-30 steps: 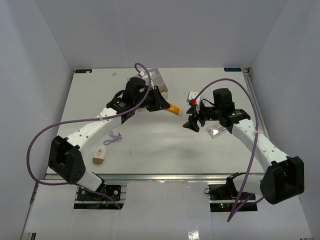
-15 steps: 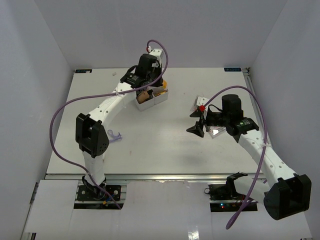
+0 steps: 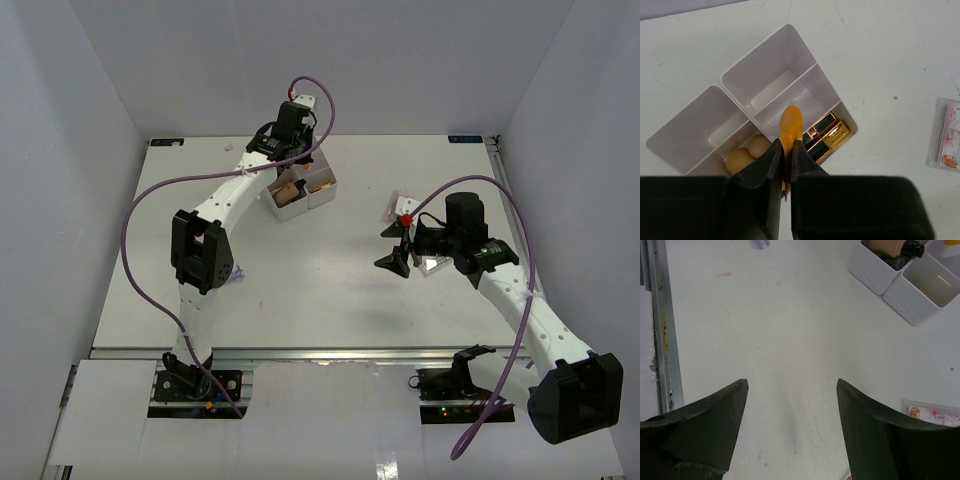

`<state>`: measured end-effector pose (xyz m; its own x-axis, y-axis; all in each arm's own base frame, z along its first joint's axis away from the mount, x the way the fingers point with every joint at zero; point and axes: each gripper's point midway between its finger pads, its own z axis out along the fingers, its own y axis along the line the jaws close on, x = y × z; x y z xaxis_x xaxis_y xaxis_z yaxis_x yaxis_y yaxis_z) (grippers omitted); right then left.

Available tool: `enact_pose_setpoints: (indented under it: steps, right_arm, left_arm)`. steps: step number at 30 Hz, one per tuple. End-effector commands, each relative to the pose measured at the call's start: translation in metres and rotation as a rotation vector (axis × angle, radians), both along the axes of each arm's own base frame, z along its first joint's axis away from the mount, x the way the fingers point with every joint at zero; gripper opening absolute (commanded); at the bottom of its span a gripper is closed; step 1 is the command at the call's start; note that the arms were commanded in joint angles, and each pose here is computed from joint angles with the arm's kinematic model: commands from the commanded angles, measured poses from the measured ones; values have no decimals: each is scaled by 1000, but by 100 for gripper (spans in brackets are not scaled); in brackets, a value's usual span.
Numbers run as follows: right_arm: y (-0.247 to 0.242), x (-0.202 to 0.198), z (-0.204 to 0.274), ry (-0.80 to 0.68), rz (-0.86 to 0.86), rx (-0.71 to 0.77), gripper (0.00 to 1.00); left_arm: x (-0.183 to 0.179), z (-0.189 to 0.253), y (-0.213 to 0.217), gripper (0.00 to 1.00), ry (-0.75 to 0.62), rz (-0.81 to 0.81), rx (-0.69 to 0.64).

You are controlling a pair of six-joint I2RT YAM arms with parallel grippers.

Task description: Organize the makeup

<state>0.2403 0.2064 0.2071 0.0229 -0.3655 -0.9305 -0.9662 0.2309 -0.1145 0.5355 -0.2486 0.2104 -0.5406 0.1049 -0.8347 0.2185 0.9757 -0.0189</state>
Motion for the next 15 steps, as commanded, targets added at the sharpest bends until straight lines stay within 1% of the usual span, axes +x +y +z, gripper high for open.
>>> enact_pose_setpoints:
  steps: [1,4,6,9,15]
  right_arm:
    - [2,2,6,-33,15,20,78]
    - [2,1,5,-28,15,20,78]
    - [1,2,4,-26,14,19,78]
    - [1,3,4,-26,12,20,79]
    - [-1,4,3,-20,6,20,79]
  left_arm:
    - [10,24,4,0,-66,6,14]
    - [13,16,7,0,-59,6,44]
    - [16,9,10,2,-54,8,70]
    - [19,3,13,10,-48,10,85]
    - [19,-1,15,44,-38,20,81]
